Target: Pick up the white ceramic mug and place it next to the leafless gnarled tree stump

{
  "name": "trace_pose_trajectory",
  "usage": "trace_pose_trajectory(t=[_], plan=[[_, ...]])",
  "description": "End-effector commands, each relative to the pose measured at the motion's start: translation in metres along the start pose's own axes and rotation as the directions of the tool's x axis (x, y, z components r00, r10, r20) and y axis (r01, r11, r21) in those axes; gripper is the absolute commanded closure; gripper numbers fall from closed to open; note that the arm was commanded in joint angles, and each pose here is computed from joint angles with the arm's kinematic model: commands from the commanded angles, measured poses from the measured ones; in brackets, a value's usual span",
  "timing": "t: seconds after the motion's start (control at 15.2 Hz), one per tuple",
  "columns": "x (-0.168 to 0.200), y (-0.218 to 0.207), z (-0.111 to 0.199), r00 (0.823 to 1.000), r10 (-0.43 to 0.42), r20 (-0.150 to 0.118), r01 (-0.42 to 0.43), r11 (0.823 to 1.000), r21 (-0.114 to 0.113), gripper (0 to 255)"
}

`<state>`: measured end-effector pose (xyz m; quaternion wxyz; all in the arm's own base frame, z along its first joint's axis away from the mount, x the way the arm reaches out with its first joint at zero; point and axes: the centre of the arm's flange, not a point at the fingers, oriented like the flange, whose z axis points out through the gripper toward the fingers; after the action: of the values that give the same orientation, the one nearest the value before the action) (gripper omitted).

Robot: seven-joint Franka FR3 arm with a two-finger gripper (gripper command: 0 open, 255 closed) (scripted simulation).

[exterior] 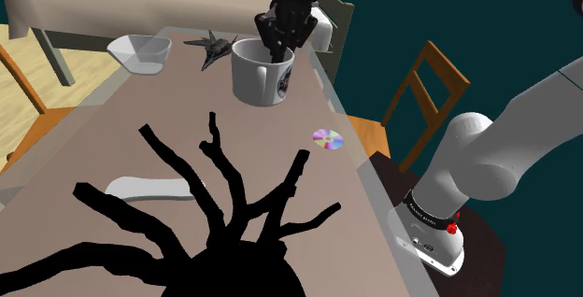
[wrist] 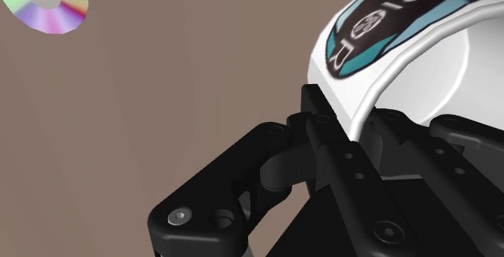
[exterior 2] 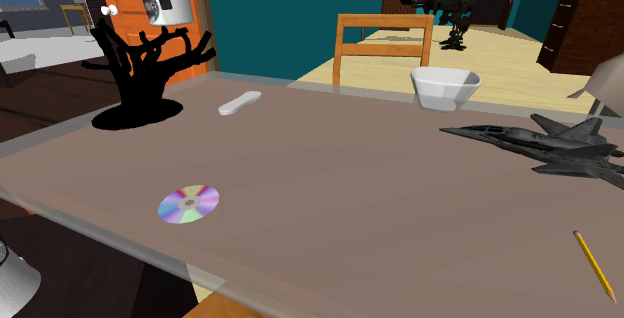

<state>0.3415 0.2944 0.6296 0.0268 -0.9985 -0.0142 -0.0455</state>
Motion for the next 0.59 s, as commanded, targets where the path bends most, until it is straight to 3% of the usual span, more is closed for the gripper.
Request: trace_pose_trajectory(t=[0.0,0.53], plan=[[-0.001,0.0,0.011,1.0,0.0,-0.001,0.0,1.0,0.0,255],[-0.005,0.003,0.053,1.0,0.0,-0.001,0.0,1.0,0.0,255]])
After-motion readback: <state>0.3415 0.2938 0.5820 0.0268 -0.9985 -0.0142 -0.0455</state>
